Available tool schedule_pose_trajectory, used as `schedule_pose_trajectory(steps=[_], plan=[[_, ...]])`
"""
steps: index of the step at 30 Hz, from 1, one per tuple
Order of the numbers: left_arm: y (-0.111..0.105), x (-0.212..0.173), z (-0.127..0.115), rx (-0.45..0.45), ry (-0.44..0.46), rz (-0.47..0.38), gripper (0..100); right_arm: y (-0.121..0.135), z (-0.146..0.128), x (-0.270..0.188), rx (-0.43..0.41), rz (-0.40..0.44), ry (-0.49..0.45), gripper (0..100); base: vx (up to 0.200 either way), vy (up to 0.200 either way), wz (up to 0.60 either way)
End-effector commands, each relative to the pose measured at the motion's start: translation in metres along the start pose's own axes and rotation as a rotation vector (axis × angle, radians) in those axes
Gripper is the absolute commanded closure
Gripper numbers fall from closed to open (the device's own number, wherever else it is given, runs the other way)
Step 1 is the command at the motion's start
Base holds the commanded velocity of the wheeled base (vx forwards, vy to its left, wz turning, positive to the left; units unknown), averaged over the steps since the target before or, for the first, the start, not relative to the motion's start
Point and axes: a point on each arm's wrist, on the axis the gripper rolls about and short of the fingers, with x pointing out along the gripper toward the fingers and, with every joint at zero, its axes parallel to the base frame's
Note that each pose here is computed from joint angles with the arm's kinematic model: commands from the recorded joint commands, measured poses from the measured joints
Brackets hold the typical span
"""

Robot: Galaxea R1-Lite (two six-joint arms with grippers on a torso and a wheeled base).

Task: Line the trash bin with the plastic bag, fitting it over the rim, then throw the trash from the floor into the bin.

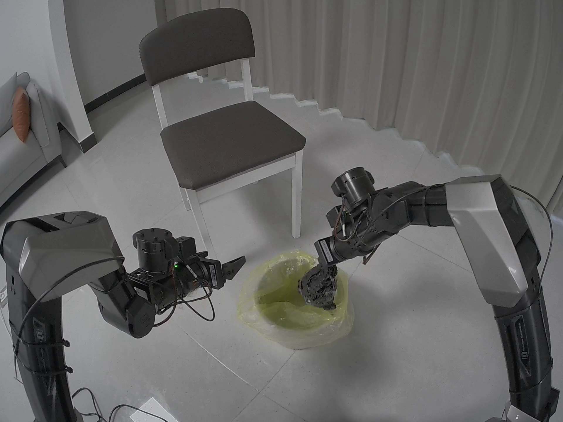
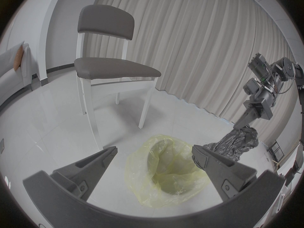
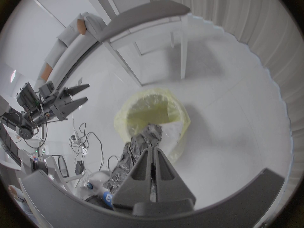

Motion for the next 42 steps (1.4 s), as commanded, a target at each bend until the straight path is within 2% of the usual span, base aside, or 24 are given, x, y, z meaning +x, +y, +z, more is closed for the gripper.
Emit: schedule_pose_trajectory(steps=[1, 5, 6, 19, 25, 32, 37, 42], plan=[[0.000, -0.001, 0.000, -0.001, 0.002, 0.001, 0, 0.008, -0.007, 0.014, -0.011, 0.011, 0.032, 100, 0.000, 0.000, 0.00], [0.000, -0.001, -0.002, -0.001, 0.005, 0.001, 0, 0.014, -0.010, 0.018, -0.025, 0.017, 0.038, 100, 0.000, 0.000, 0.00], [0.000, 0.000, -0.002, -0.001, 0.005, 0.001, 0, 0.014, -0.010, 0.021, -0.026, 0.017, 0.040, 0, 0.000, 0.000, 0.00], [0.000, -0.001, -0.003, 0.001, -0.004, 0.000, 0, 0.008, -0.015, 0.034, -0.017, -0.013, 0.040, 0, 0.000, 0.000, 0.00], [0.001, -0.003, -0.007, -0.001, 0.005, 0.000, 0, -0.014, -0.017, 0.039, 0.015, -0.049, 0.040, 0, 0.000, 0.000, 0.00], [0.001, -0.004, -0.014, 0.001, 0.001, 0.001, 0, -0.030, -0.031, 0.072, 0.031, -0.058, 0.025, 0, 0.000, 0.000, 0.00], [0.001, -0.004, -0.014, 0.002, 0.001, -0.001, 0, -0.021, -0.033, 0.088, 0.007, -0.038, -0.023, 0, 0.000, 0.000, 0.00], [0.001, -0.004, -0.014, 0.001, 0.003, -0.002, 0, -0.007, -0.038, 0.096, -0.020, -0.031, -0.012, 0, 0.000, 0.000, 0.00]])
